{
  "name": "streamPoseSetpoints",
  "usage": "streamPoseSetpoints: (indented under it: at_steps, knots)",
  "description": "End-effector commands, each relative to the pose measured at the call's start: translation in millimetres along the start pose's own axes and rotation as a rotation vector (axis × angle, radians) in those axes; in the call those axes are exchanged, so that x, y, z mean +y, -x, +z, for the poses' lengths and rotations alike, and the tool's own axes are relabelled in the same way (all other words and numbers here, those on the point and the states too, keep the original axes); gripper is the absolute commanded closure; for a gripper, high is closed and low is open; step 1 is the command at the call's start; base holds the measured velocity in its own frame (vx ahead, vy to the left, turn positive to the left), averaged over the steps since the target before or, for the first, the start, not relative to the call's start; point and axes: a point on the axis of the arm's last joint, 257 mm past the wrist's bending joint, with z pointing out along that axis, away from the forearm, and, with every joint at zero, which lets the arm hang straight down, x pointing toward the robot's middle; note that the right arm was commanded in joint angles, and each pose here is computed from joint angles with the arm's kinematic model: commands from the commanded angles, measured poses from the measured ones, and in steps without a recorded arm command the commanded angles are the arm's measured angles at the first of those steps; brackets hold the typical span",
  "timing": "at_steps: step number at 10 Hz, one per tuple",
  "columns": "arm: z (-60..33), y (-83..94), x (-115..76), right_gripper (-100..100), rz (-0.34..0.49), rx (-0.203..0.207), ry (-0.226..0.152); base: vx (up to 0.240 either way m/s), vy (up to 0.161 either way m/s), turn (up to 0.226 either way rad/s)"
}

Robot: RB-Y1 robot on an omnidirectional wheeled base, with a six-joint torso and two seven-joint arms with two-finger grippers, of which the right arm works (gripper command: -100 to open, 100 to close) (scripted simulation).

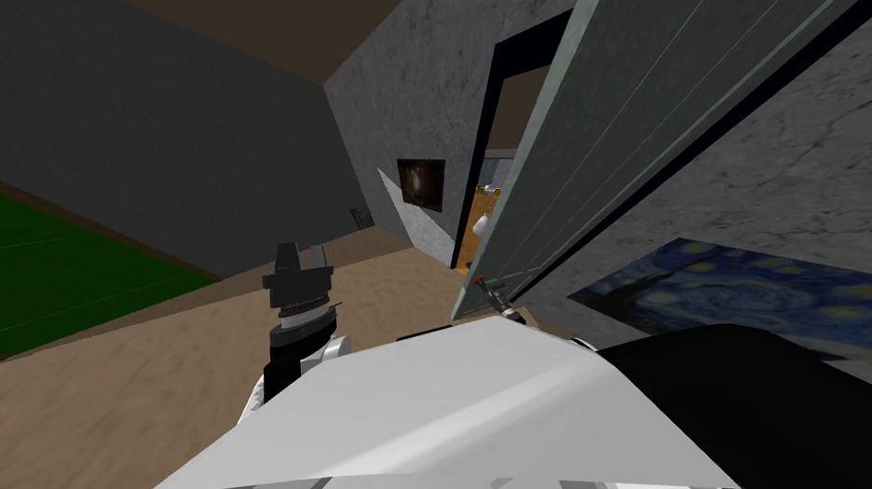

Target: Pull the door open

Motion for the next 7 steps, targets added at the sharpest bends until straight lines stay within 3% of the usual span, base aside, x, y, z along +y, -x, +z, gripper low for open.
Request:
streamPoseSetpoints:
  at_steps: [1, 2, 7]
  knots:
    - [0.7, 1.9, 0.3, 100, -0.003, -0.003, -0.001, -0.212, -0.090, 0.134]
    - [1.3, -0.8, -0.2, 100, 0.000, 0.001, 0.000, -0.080, -0.029, 0.038]
    - [-8.2, 1.4, -1.0, 100, 0.000, 0.002, -0.003, -0.179, -0.076, 0.178]
